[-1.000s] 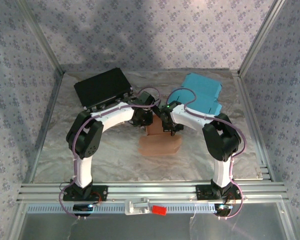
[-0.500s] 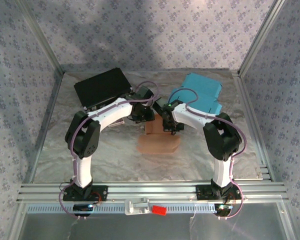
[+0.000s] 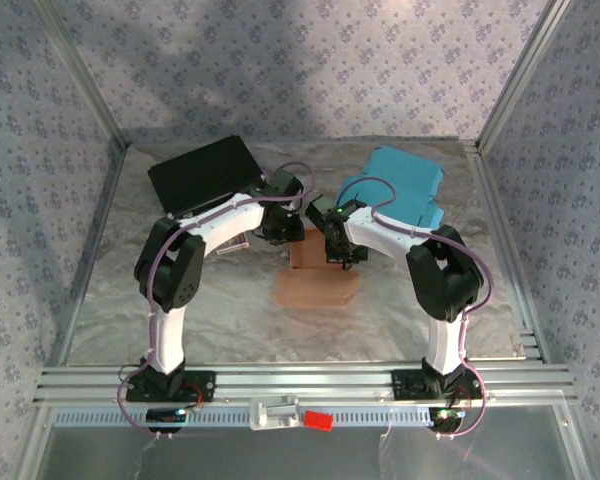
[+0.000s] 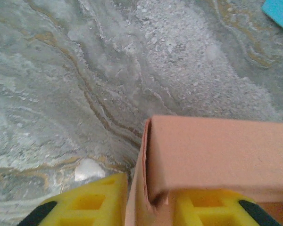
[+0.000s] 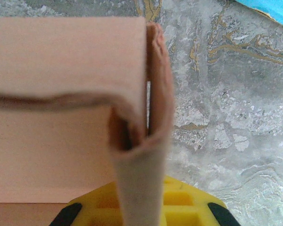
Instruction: Fold the paper box
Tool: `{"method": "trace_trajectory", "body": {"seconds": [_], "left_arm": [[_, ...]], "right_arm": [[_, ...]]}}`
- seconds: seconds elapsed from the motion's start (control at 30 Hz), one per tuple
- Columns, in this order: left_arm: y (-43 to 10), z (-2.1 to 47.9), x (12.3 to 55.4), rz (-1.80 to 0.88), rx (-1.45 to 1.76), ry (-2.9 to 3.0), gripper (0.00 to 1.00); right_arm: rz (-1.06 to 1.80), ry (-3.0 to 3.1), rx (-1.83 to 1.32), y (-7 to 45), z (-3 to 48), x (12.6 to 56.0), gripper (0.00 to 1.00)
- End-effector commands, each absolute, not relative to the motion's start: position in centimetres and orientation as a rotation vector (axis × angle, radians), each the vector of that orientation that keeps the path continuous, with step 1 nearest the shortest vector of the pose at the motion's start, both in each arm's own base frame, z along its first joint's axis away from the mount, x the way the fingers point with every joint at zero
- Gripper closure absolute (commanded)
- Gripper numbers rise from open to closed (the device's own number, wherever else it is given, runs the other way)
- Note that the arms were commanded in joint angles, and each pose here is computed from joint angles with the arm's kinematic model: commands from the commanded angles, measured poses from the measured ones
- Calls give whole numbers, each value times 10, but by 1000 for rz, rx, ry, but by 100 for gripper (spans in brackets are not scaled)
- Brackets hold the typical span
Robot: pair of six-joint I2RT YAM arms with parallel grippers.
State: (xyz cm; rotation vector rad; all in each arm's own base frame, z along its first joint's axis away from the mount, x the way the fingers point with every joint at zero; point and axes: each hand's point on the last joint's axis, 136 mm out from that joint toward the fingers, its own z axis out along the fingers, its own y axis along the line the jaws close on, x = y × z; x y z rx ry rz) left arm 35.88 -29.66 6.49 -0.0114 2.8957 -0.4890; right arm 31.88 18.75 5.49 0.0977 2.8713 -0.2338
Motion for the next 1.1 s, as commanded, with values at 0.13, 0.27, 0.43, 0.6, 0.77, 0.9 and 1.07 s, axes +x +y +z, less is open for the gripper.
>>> {"method": "trace_trajectory", "body": {"seconds": [0.13, 0.27, 0.43, 0.6, 0.77, 0.9, 1.07], "left_arm": [[-299, 51, 365, -474, 23, 2901, 80], [-294, 50, 365, -419, 25, 2896, 85], [-284, 53, 366, -320, 13, 2884, 78], [-271, 53, 365, -224, -17, 2883, 92], [-272, 51, 362, -172, -39, 2876, 100], [-275, 53, 361, -143, -45, 2855, 100], [-282, 63, 362, -189, -27, 2852, 78]], "right_arm": [[-236, 2872, 115, 186, 60, 317, 100], [-241, 2872, 109, 186, 59, 318, 100], [-241, 2875, 104, 187, 58, 318, 100], [-243, 2880, 101, 188, 56, 317, 100], [-229, 2890, 103, 190, 54, 318, 100], [-213, 2904, 109, 192, 52, 316, 100], [-208, 2908, 113, 192, 51, 315, 100]]}}
